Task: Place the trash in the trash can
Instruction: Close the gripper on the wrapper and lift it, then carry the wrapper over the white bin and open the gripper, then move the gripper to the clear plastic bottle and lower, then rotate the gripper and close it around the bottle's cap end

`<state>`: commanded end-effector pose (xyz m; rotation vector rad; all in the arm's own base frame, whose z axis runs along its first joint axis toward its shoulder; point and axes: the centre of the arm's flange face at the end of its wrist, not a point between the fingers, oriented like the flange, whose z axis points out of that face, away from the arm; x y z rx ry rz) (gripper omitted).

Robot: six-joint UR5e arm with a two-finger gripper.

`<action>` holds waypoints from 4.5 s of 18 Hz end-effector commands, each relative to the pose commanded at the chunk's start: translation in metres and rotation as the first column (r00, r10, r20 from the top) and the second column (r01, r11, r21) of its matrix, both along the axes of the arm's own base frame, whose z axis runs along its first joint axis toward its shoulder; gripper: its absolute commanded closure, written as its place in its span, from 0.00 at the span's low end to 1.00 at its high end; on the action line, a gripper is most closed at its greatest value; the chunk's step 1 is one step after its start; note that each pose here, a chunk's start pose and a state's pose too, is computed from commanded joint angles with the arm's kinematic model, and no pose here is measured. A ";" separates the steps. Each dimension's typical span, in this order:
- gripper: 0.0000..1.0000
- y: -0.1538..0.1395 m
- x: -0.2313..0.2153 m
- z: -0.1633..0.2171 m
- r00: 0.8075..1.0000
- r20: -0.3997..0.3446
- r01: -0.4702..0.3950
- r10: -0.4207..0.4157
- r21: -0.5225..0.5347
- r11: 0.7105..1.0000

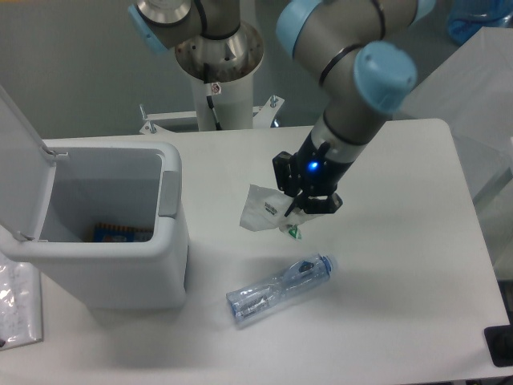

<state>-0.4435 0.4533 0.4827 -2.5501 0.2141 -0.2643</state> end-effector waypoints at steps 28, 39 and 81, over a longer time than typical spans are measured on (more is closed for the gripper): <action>0.00 0.063 0.191 0.045 0.991 0.032 0.125 -0.132 0.163 0.979; 0.00 0.048 0.055 0.007 0.999 0.037 -0.042 0.036 0.150 0.988; 0.24 0.143 0.047 -0.300 0.996 -0.080 -0.007 -0.032 -0.442 0.897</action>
